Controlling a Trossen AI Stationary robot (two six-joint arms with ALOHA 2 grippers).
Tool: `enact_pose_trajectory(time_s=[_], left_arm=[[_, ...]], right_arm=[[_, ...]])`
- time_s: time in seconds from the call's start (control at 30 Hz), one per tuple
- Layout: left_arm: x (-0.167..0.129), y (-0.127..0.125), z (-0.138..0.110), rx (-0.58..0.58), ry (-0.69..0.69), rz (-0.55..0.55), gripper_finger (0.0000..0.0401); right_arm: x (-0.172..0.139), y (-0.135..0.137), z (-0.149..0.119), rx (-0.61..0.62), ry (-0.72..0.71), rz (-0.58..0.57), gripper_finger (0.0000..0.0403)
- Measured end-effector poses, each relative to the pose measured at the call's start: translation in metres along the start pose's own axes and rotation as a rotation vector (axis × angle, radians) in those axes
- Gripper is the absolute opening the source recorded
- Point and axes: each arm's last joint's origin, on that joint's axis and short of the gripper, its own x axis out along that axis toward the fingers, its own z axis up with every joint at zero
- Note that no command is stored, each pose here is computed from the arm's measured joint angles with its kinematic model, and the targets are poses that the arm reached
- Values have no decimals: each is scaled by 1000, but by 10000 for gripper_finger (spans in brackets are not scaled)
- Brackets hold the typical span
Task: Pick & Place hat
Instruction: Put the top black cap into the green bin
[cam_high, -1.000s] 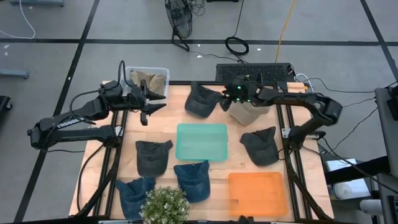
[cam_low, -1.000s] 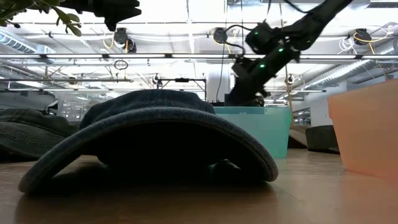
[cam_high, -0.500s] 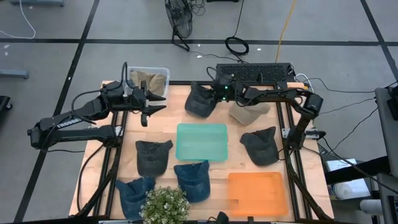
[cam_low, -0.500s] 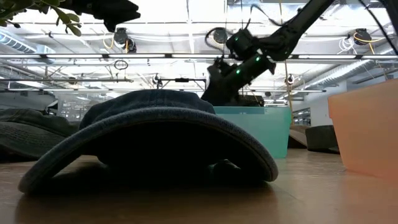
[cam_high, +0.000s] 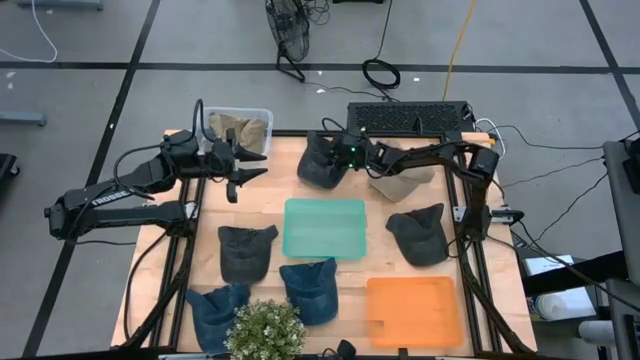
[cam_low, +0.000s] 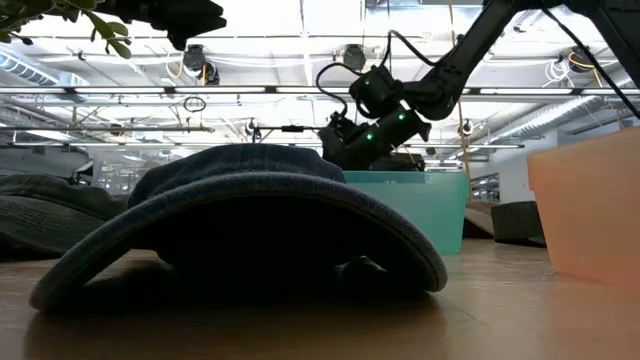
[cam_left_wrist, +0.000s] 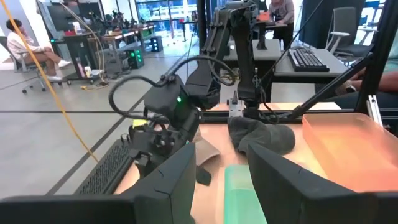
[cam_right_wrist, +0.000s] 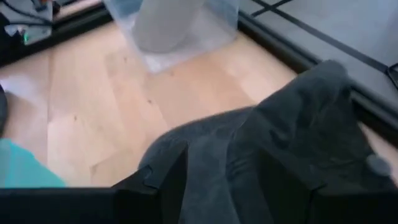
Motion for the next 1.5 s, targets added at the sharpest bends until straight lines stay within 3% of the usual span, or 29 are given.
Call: enact_pose_trajectory(time_s=[0.47, 0.77, 0.93, 1.17, 1.5], left_arm=[[0, 0, 0, 11, 0, 0, 159], [0, 0, 0, 10, 2, 0, 159], [0, 0, -1, 9, 6, -1, 159], [0, 0, -1, 15, 7, 5, 159], [0, 0, -2, 12, 17, 5, 159]], right_arm=[[10, -3, -14, 3, 44, -29, 167], [9, -4, -21, 1, 70, -43, 141], [6, -5, -22, -54, 67, -88, 131], [4, 2, -10, -135, -38, -86, 159], [19, -3, -33, -62, 39, -94, 202]])
